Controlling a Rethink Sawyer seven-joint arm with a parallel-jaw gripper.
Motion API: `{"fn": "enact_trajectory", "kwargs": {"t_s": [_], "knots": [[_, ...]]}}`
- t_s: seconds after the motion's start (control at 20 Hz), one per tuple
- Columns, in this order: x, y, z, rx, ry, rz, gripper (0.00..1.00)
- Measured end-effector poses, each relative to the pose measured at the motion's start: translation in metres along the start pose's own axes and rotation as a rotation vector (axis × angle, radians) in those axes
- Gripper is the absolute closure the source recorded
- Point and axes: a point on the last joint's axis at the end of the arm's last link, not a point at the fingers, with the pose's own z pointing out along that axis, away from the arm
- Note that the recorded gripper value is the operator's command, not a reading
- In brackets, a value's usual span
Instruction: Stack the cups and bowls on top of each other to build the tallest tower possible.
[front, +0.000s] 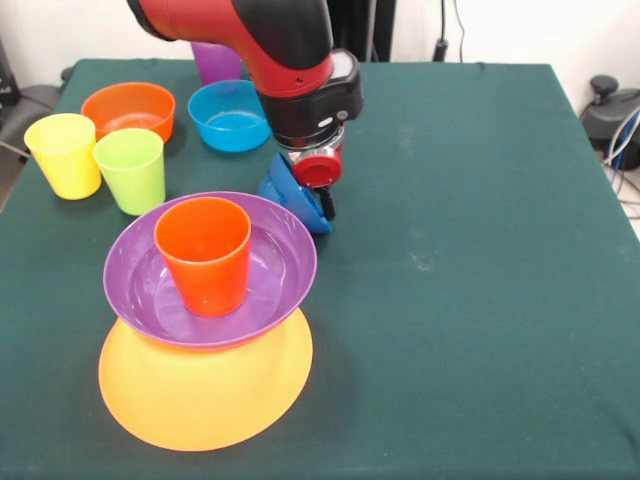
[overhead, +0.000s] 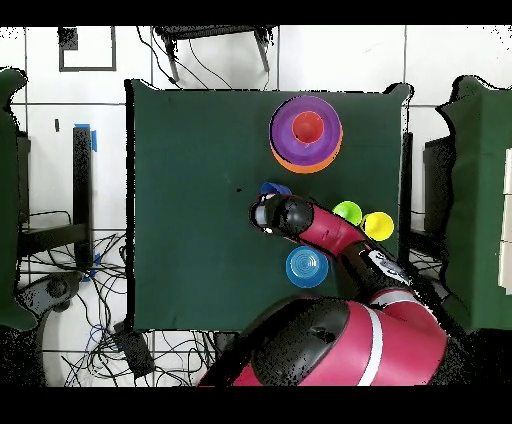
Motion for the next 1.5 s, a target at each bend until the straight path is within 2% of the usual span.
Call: {"fn": "enact_trajectory", "kwargs": {"t_s": [0.5, 0.8, 1.2, 1.5], "knots": [[0.001, 0.000, 0.000, 0.000, -0.003, -0.005, 0.00], [0.004, -0.001, -0.003, 0.006, -0.033, -0.025, 0.00], [0.010, 0.001, -0.025, 0.028, -0.080, -0.057, 0.00], [0.002, 0.005, -0.046, 0.031, -0.102, -0.053, 0.00]]}}
